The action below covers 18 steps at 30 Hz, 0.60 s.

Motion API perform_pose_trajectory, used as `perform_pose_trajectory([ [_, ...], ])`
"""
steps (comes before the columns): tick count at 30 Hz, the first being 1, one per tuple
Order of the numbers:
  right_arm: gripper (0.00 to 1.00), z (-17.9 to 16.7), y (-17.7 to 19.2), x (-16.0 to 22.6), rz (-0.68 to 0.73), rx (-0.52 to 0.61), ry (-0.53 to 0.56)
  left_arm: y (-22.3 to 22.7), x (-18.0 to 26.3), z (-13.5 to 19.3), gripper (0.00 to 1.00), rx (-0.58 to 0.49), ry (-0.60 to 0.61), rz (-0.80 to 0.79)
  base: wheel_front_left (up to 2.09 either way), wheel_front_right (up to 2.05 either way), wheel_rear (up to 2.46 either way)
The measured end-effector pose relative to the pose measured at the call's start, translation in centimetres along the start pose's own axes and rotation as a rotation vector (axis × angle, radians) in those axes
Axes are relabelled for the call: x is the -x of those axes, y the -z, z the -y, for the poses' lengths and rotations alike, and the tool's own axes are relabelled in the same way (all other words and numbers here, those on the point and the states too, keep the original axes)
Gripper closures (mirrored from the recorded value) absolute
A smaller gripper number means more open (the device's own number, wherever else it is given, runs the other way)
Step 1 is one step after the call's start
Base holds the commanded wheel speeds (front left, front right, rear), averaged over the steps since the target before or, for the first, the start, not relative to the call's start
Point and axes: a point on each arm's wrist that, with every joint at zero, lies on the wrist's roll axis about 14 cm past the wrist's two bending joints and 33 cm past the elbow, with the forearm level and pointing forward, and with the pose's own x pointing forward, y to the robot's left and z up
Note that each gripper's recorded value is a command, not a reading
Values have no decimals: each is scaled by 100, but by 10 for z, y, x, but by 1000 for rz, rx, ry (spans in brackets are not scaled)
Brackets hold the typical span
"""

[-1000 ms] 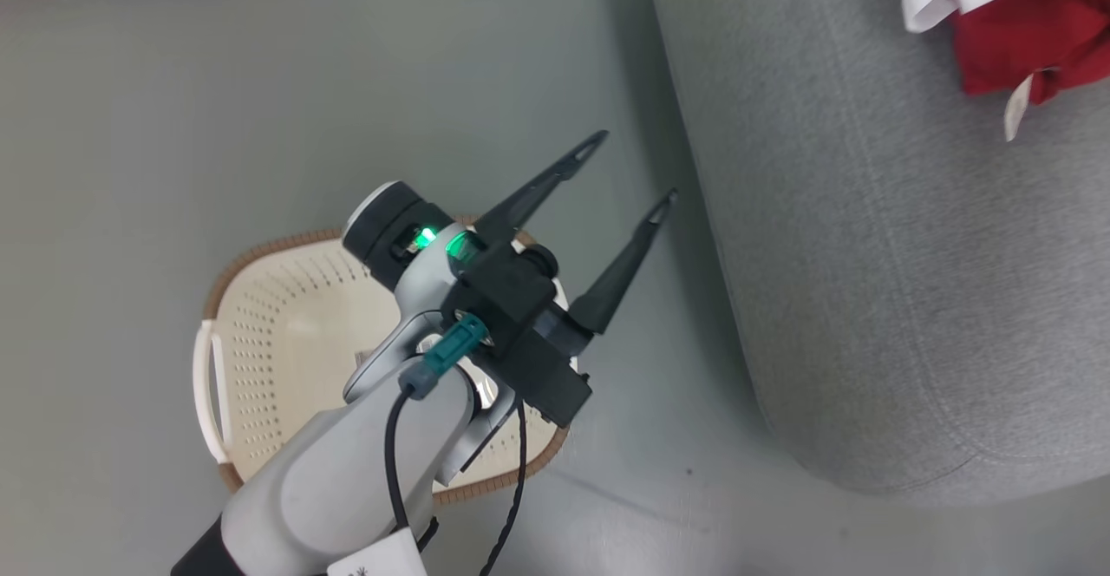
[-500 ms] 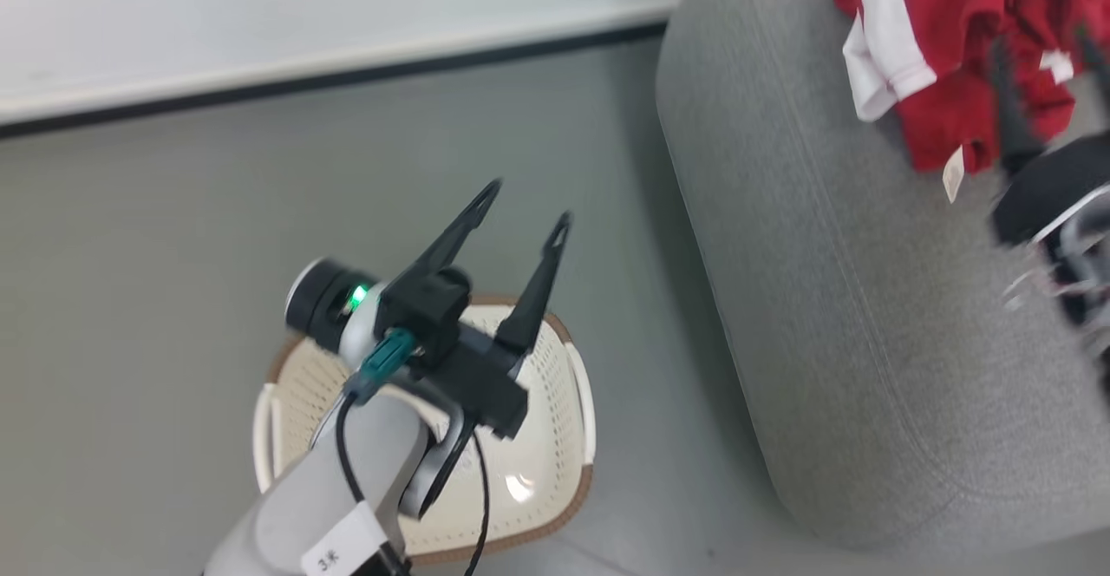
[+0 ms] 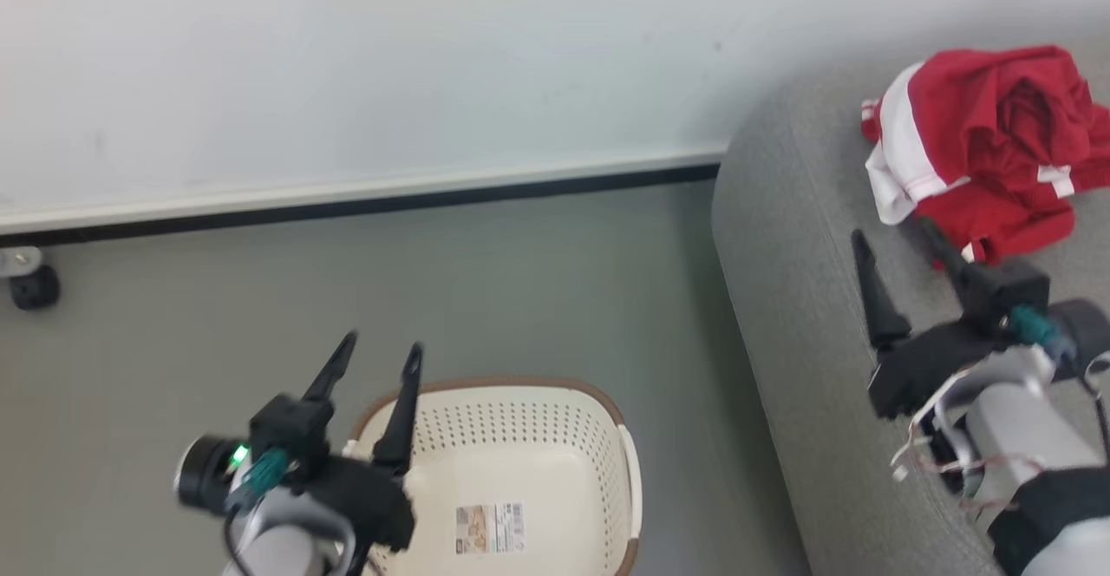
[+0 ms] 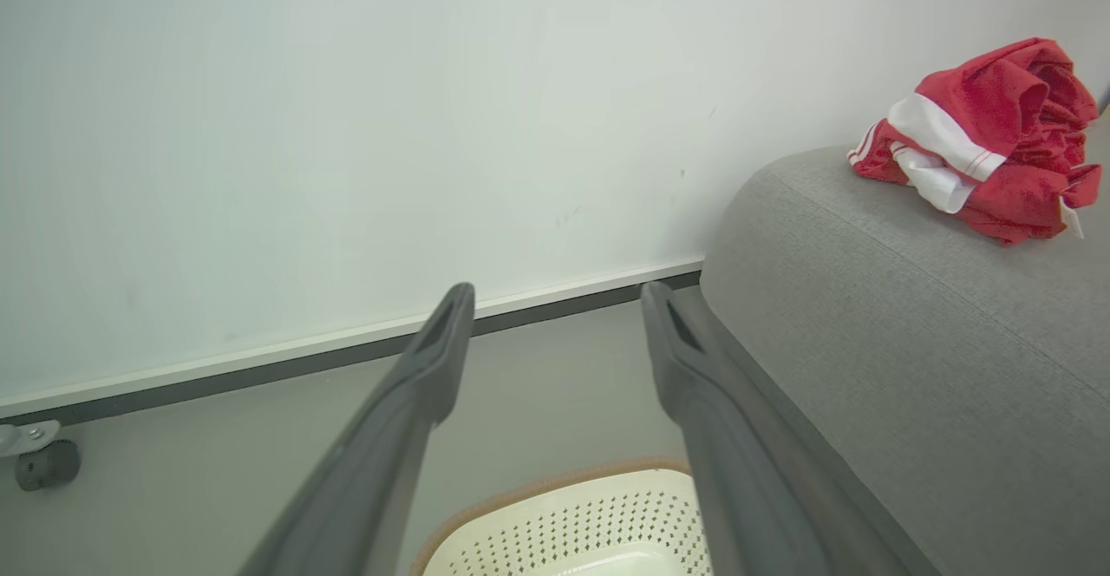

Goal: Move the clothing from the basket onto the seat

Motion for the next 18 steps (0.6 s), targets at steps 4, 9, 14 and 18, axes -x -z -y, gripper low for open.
perform_pose_trajectory([
  [4, 0, -27, -13, 13, 54, -35, -24, 3, 33, -31, 0, -15, -94, -9, 0, 0, 0],
  [9, 0, -47, -19, 34, 94, -66, -35, -2, 62, -49, 0, -5, -165, 13, 0, 0, 0],
  [14, 0, -62, -21, 52, 115, -100, -51, 0, 90, -64, 0, 12, -238, 21, 0, 0, 0],
  [18, 0, -69, -20, 68, 125, -112, -56, 4, 111, -70, 0, 25, -276, 21, 0, 0, 0],
])
